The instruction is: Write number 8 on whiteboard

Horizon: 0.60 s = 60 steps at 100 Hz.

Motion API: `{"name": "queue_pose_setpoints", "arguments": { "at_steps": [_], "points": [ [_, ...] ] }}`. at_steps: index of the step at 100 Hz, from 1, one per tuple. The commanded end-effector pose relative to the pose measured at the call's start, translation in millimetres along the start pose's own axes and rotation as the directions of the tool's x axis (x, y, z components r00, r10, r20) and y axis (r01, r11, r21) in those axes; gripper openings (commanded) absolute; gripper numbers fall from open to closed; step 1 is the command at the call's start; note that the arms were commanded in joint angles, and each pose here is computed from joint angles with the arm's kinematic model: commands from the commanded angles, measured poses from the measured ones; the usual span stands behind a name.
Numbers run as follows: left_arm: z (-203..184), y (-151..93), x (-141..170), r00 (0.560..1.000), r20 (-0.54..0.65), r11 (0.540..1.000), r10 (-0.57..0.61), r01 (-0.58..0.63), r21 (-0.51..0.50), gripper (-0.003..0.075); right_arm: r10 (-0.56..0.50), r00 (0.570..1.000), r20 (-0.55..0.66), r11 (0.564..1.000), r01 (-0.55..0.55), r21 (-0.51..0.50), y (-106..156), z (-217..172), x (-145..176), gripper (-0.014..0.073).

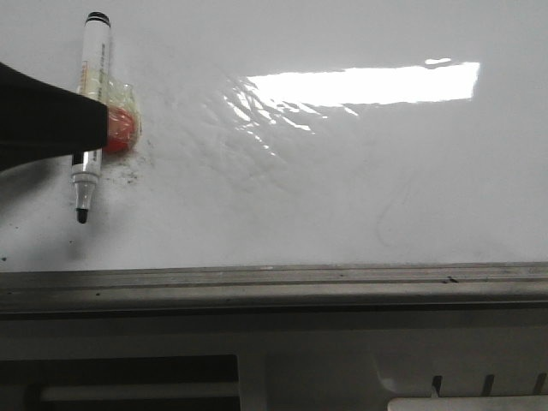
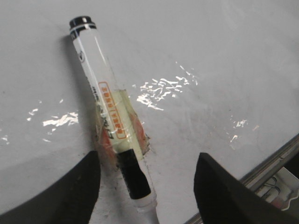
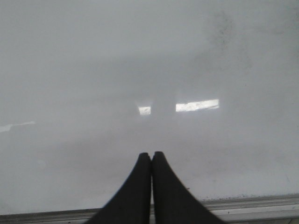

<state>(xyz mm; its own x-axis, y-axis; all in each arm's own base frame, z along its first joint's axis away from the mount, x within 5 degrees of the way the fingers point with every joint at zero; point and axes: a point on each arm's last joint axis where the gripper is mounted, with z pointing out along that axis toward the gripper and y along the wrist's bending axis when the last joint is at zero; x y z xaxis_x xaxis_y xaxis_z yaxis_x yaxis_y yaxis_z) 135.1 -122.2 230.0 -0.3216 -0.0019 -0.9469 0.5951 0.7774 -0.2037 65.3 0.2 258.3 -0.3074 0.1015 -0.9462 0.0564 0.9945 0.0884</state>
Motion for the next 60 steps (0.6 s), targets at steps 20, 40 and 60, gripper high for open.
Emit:
{"name": "queue_pose_setpoints", "arguments": {
  "at_steps": [20, 40, 60],
  "points": [
    [18.1, 2.1, -5.3, 0.994, 0.051, 0.994, -0.098, 0.100, -0.042, 0.0297, -0.001, 0.997, 0.074, 1.000, 0.001, 0.004, 0.3, -1.7, -15.4, -0.0064],
    [20.7, 3.0, -2.5, 0.994, 0.037, 0.993, -0.103, 0.105, -0.051, 0.0027, -0.020, 0.998, 0.059, 0.997, 0.024, -0.068, 5.5, -1.9, -14.1, -0.0063],
    [20.8, 0.8, -2.5, 0.998, 0.033, 0.998, -0.058, 0.059, -0.029, -0.0020, -0.072, 0.997, 0.014, 0.971, 0.073, -0.227, 17.0, -7.2, -14.8, -0.0063]
  ]
}}
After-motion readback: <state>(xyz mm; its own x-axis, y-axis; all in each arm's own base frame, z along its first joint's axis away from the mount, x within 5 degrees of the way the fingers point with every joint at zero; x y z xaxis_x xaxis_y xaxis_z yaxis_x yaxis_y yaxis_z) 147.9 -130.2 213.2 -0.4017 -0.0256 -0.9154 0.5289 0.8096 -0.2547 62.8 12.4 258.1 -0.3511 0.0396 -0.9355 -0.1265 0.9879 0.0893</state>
